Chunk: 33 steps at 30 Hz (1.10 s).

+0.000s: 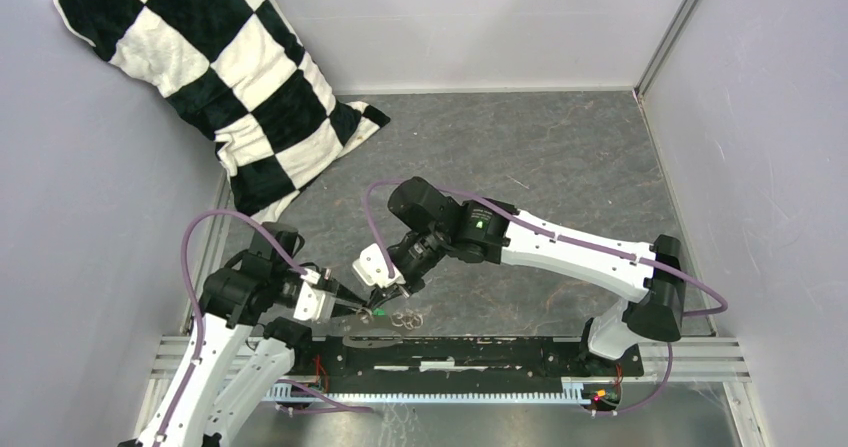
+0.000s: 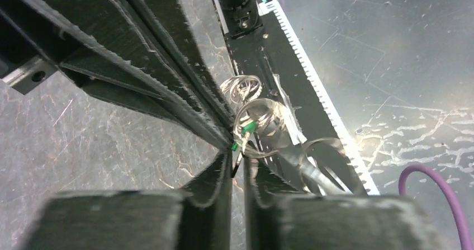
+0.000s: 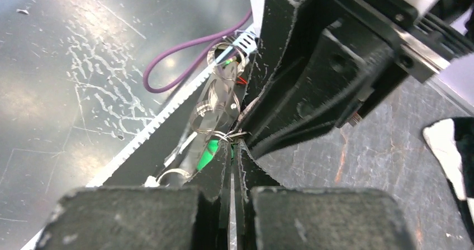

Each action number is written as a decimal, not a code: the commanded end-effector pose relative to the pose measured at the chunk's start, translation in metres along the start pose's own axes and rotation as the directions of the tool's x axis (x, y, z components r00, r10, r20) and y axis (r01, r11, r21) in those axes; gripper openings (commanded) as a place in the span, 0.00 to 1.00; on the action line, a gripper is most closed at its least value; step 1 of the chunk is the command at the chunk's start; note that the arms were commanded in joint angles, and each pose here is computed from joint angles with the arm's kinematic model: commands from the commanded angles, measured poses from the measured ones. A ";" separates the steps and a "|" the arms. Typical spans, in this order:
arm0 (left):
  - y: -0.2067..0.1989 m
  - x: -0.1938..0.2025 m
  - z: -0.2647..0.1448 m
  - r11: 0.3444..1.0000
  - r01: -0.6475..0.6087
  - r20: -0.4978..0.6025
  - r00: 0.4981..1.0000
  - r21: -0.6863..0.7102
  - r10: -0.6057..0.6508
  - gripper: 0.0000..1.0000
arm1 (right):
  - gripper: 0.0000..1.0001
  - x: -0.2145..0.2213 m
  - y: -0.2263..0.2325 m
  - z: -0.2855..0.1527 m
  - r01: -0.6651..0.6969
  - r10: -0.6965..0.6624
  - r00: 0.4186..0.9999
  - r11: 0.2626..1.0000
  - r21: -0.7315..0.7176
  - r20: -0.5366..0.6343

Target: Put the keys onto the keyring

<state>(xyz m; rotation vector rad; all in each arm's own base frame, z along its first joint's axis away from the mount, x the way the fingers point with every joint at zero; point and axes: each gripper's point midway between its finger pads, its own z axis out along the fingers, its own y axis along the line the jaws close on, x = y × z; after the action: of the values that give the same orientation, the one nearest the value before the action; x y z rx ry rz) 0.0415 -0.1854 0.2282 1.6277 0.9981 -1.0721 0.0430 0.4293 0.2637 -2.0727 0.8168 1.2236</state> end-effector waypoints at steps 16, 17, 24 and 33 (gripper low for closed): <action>0.037 -0.020 -0.018 0.837 -0.531 -0.164 0.844 -0.133 0.510 0.02 | 0.00 0.010 0.001 -0.015 -0.021 0.025 0.999 0.995 0.096 -0.039; 0.038 -0.021 -0.019 0.814 -0.566 -0.174 0.822 -0.133 0.543 0.02 | 0.00 0.011 0.000 -0.015 -0.029 0.033 0.999 0.995 0.098 -0.042; 0.040 -0.019 -0.024 0.642 -0.761 -0.249 0.642 -0.092 0.725 0.03 | 0.01 0.016 -0.016 -0.018 -0.057 0.072 0.994 0.983 0.173 -0.083; 0.053 -0.020 -0.031 0.414 -0.907 -0.346 0.413 -0.075 0.842 0.05 | 0.00 0.021 -0.041 -0.025 -0.042 0.105 0.979 0.944 0.328 -0.177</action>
<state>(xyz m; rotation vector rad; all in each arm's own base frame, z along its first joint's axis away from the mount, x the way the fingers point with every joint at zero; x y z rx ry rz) 0.0851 -0.1687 0.2403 1.7693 0.4533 -0.1717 0.0774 0.4234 0.2538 -1.9764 1.0537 0.9935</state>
